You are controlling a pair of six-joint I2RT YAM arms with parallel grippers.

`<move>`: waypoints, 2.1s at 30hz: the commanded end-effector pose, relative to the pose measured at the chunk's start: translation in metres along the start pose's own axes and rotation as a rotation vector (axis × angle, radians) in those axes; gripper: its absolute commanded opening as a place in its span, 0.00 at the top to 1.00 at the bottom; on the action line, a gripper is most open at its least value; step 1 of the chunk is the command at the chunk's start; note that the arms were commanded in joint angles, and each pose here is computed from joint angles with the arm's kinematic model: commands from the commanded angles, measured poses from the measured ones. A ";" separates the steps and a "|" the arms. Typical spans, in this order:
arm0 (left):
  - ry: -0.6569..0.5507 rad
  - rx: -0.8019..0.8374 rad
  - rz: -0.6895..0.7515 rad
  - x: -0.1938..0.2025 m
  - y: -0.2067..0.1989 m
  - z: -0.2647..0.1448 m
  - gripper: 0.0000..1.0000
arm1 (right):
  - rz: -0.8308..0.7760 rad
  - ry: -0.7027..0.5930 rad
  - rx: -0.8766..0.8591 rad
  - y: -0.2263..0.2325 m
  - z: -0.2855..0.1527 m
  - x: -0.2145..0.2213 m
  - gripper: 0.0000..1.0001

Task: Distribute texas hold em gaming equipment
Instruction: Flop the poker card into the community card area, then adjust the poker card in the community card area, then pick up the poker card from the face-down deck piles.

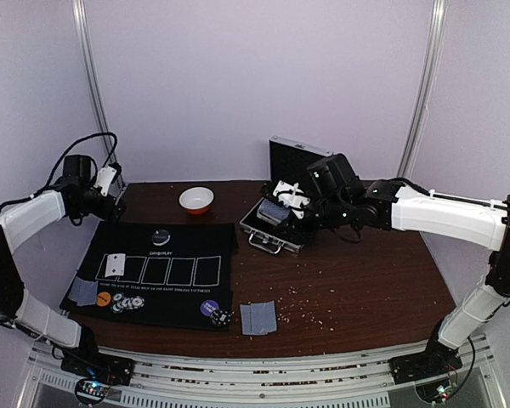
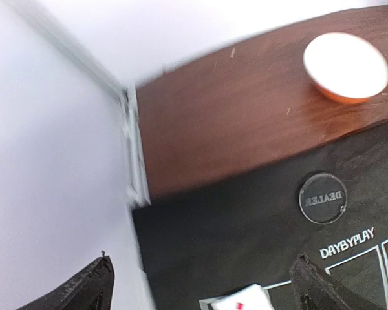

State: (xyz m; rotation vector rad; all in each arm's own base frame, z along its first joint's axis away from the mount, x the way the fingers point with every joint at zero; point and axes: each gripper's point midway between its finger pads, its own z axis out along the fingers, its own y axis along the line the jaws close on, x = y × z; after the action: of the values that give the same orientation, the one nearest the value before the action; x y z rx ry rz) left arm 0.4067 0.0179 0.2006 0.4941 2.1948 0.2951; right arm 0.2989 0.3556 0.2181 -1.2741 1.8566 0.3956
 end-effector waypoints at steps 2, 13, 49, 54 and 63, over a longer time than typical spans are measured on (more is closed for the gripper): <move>0.316 -0.047 -0.505 0.097 -0.027 0.022 0.02 | -0.005 -0.002 0.032 -0.008 -0.012 -0.007 0.59; 0.722 -0.124 -0.358 0.182 -0.038 0.038 0.02 | -0.022 0.000 0.048 -0.012 -0.015 -0.010 0.59; 0.729 0.010 -0.260 0.167 -0.045 0.037 0.08 | -0.013 -0.023 0.074 -0.023 -0.030 -0.014 0.58; 0.432 0.014 -0.256 0.065 -0.030 0.022 0.08 | 0.006 -0.025 0.057 -0.020 -0.028 -0.016 0.57; -0.210 0.765 -0.170 -0.143 -0.204 -0.091 0.11 | 0.013 -0.021 0.043 0.001 -0.010 -0.039 0.57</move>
State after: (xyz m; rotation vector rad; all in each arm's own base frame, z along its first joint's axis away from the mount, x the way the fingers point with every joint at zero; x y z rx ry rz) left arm 0.4000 -0.1226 0.2375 0.4682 2.2706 -0.1879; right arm 0.3025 0.3545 0.2450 -1.2427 1.8523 0.3641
